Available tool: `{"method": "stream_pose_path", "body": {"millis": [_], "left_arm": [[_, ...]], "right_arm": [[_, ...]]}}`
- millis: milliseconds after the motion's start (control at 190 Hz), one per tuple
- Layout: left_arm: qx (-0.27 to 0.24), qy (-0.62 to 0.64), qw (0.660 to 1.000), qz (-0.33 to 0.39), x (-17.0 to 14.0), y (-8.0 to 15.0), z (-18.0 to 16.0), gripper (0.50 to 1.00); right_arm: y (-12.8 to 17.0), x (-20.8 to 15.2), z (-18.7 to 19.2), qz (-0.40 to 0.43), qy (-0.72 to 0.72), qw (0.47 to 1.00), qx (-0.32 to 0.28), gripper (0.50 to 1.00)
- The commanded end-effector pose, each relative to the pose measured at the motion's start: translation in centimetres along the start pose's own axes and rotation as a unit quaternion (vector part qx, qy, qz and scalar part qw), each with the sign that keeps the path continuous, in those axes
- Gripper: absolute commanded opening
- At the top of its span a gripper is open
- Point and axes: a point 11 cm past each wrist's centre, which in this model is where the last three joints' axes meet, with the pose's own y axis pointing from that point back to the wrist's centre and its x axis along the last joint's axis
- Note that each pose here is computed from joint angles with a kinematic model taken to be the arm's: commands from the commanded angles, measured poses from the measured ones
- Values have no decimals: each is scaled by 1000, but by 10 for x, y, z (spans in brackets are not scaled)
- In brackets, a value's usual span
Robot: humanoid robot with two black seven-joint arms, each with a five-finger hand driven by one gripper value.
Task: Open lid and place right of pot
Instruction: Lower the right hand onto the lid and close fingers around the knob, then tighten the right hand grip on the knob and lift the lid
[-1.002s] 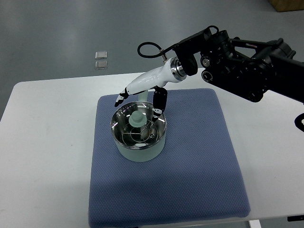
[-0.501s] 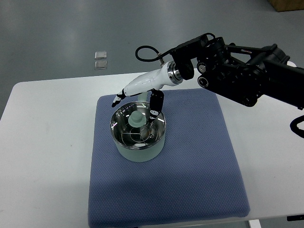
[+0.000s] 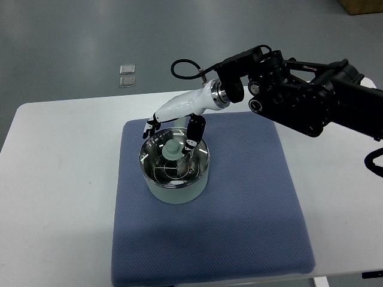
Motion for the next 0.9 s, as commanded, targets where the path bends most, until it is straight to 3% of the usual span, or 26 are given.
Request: {"method": "stream_pose_path", "body": {"millis": [0, 158, 543, 897], "left_arm": [[0, 0, 1000, 0, 0, 0, 0, 1000], [0, 0, 1000, 0, 0, 0, 0, 1000], [0, 0, 1000, 0, 0, 0, 0, 1000], [0, 0, 1000, 0, 0, 0, 0, 1000]], "right_arm": [[-1, -3, 1, -1, -3, 1000, 1, 819], [0, -5, 3, 2, -10, 1000, 1, 760], [-5, -15, 3, 2, -19, 1000, 7, 717], [-4, -15, 4, 6, -20, 1000, 7, 597]]}}
